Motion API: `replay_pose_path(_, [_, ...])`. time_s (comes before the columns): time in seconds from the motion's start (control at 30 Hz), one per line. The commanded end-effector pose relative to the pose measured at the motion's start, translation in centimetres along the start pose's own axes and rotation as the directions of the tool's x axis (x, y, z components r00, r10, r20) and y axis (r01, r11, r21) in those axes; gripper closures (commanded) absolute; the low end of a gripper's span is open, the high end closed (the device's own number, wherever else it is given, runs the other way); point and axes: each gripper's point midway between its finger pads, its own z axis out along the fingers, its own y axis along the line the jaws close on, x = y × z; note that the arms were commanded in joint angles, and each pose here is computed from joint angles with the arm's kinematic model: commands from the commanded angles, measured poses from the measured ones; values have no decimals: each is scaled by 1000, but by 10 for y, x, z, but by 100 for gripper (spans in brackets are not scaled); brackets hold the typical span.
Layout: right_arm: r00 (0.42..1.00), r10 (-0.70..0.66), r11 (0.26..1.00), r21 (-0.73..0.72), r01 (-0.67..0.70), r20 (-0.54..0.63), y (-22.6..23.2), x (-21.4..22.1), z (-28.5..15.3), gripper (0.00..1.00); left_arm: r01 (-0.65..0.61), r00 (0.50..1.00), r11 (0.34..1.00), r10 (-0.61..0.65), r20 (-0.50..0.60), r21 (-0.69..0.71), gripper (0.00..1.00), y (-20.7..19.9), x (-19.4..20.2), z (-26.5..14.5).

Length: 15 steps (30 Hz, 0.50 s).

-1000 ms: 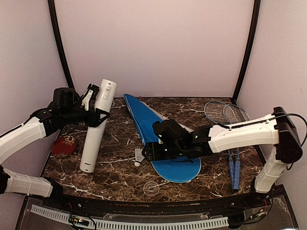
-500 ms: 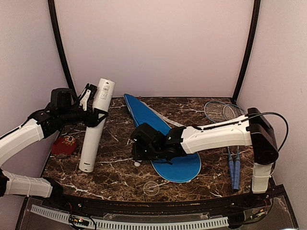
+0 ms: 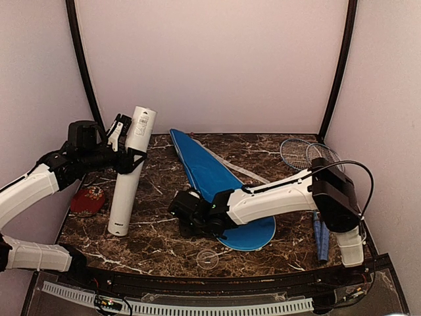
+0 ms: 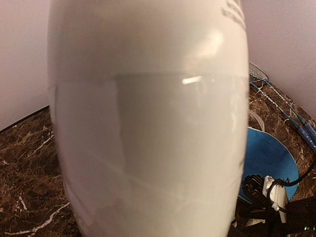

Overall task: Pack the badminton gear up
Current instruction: Pick up the shuttlecock from the center of the board.

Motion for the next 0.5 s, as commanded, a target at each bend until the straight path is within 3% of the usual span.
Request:
replay_pose_path(0.0, [999,-11,1000,25,10,45,8,-12,3,50,-20,998,1000,20,55,-7,44,0,-13,-8])
replay_pose_path(0.2, [997,-53,993,106,47,60,-2,-12,16,51,-21,998,1000,21,58,-7,44,0,-14,-9])
replay_pose_path(0.47, [992,-79,983,174,61,95,-22,-12,15,60,-21,998,1000,22,56,-15,44,1,-13,-9])
